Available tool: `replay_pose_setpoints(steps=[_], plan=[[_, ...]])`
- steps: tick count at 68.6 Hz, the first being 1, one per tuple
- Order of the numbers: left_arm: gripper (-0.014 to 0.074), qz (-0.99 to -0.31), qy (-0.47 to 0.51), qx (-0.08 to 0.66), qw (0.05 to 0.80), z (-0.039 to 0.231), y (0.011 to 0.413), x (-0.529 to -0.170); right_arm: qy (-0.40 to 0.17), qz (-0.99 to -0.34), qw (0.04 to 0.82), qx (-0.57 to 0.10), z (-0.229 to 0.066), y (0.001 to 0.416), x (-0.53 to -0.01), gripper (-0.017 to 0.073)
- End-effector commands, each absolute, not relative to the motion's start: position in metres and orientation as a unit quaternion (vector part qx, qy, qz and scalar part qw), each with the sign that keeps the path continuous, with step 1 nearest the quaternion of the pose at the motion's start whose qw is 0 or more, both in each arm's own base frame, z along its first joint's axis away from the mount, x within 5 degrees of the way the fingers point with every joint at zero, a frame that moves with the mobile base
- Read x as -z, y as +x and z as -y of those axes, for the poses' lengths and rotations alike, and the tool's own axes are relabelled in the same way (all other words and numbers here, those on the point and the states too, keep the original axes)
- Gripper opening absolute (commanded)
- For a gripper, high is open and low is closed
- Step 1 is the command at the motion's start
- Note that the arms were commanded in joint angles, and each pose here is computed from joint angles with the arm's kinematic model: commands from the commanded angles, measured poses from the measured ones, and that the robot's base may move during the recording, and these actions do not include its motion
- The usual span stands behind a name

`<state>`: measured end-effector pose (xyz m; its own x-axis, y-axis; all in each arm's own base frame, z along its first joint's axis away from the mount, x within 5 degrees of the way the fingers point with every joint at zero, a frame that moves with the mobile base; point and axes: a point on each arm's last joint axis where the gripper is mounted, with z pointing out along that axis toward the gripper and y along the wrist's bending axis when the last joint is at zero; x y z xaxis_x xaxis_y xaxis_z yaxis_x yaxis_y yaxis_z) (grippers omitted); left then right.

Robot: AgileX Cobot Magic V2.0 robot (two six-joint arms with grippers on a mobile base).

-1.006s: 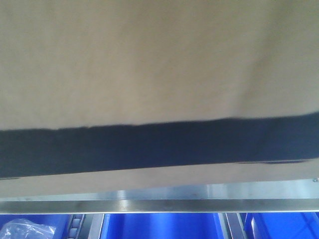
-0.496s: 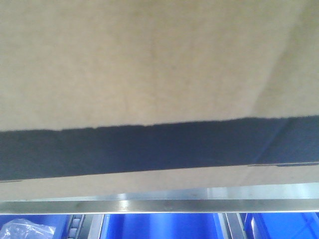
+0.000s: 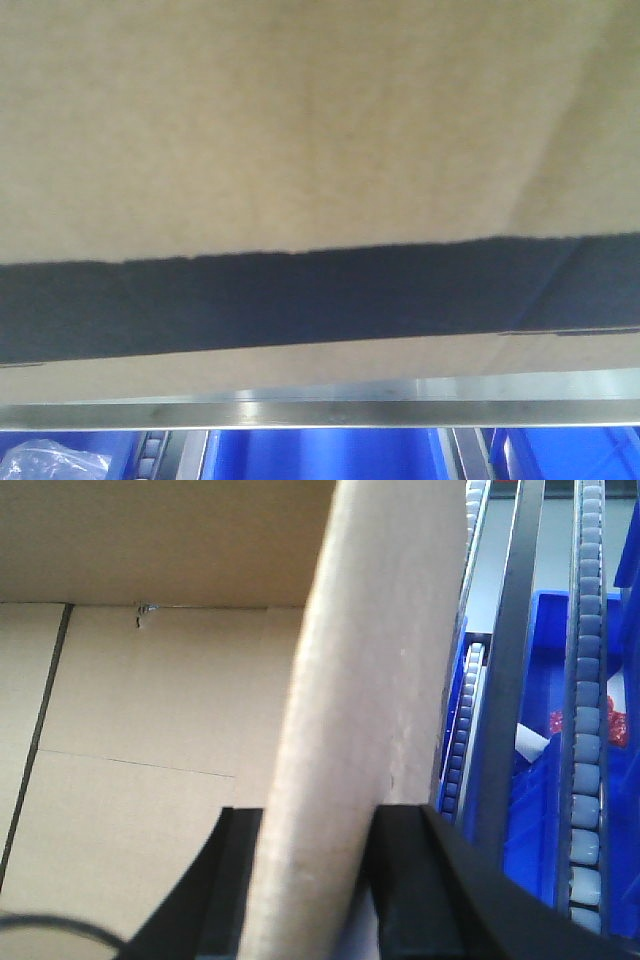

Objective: Grab box from left shelf to table start
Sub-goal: 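Lift the gripped box up and pull it off the shelf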

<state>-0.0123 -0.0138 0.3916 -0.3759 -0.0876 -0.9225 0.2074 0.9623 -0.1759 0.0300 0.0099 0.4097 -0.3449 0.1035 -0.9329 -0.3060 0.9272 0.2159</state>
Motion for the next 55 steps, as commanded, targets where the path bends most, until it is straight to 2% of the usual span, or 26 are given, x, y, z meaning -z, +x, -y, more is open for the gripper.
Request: replay_pose_setpoints(steps=[1, 25, 55], plan=[[-0.0092, -0.755, 0.033, 0.177, 0.631, 0.017, -0.015, -0.417, -0.065, -0.75, 0.638, -0.163, -0.006, 0.031, -0.429, 0.0057], [-0.0092, -0.761, 0.031, 0.176, 0.623, 0.018, -0.011, -0.413, -0.065, -0.75, 0.637, -0.163, -0.006, 0.031, -0.429, 0.0057], [-0.0092, -0.803, 0.024, 0.173, 0.57, 0.02, 0.01, -0.377, -0.065, -0.75, 0.637, -0.163, -0.006, 0.031, -0.429, 0.0057]])
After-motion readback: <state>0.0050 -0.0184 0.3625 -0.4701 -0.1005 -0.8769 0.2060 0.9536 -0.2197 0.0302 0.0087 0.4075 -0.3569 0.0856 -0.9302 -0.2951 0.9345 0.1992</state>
